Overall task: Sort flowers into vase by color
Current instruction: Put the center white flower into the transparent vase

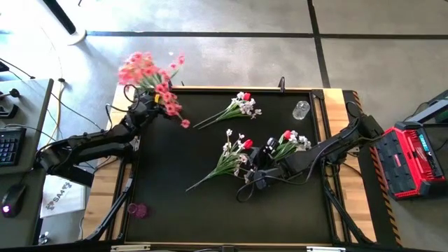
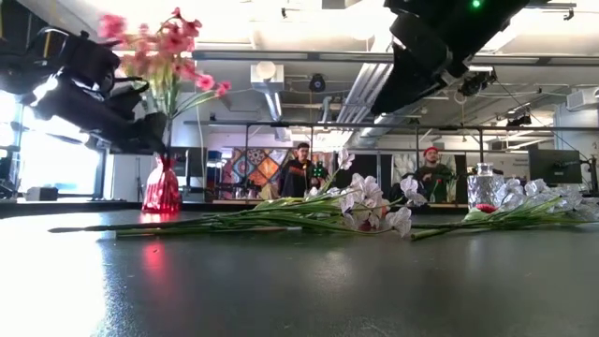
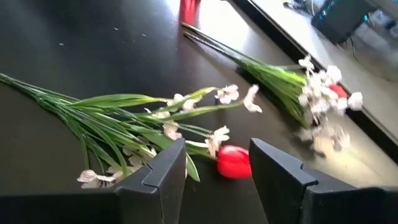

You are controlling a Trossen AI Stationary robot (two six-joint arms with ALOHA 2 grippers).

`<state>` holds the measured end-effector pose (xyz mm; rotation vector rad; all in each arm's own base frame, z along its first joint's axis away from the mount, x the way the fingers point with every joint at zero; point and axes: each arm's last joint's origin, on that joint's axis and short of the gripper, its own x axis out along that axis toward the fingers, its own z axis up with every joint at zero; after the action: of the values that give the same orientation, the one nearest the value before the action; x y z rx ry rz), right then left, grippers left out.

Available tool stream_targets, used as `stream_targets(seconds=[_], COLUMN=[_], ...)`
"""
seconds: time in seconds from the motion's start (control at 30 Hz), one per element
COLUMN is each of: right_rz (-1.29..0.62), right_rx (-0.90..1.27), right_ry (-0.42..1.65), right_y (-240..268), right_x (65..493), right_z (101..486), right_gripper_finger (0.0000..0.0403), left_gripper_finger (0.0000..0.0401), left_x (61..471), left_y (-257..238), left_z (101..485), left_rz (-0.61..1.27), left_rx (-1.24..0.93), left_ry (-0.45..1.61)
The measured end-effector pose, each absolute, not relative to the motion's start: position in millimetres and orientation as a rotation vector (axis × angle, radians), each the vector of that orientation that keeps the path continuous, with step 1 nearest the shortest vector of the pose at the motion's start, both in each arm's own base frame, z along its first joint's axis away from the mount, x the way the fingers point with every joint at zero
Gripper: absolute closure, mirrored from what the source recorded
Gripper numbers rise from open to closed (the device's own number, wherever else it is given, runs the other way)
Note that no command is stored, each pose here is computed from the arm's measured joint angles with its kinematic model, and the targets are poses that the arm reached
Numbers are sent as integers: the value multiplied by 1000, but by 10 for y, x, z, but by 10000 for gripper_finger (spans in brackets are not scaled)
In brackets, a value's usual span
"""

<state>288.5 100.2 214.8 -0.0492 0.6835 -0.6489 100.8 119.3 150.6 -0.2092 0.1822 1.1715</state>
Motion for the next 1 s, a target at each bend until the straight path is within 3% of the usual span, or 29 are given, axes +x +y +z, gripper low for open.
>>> stream_targets(seconds=[0.2, 0.37, 0.67, 1.0], right_rz=[-748, -767, -746, -723], right_rx=[73, 129, 160, 151], right_ry=[714, 736, 762, 809], right_y=[960, 954, 964, 963], right_x=[2784, 2754, 2753, 2738], right_z=[2096, 2077, 2069, 2056], right_gripper_finger=[238, 238, 238, 238], left_gripper_finger=[158, 123, 117, 117], left_x=[1033, 1081, 1081, 946], left_y=[1196, 1243, 1260, 1073], left_z=[1495, 1641, 2028, 2372], left_rz=[1115, 1106, 1136, 1012], left_rx=[-234, -220, -198, -322], left_ry=[299, 321, 428, 709])
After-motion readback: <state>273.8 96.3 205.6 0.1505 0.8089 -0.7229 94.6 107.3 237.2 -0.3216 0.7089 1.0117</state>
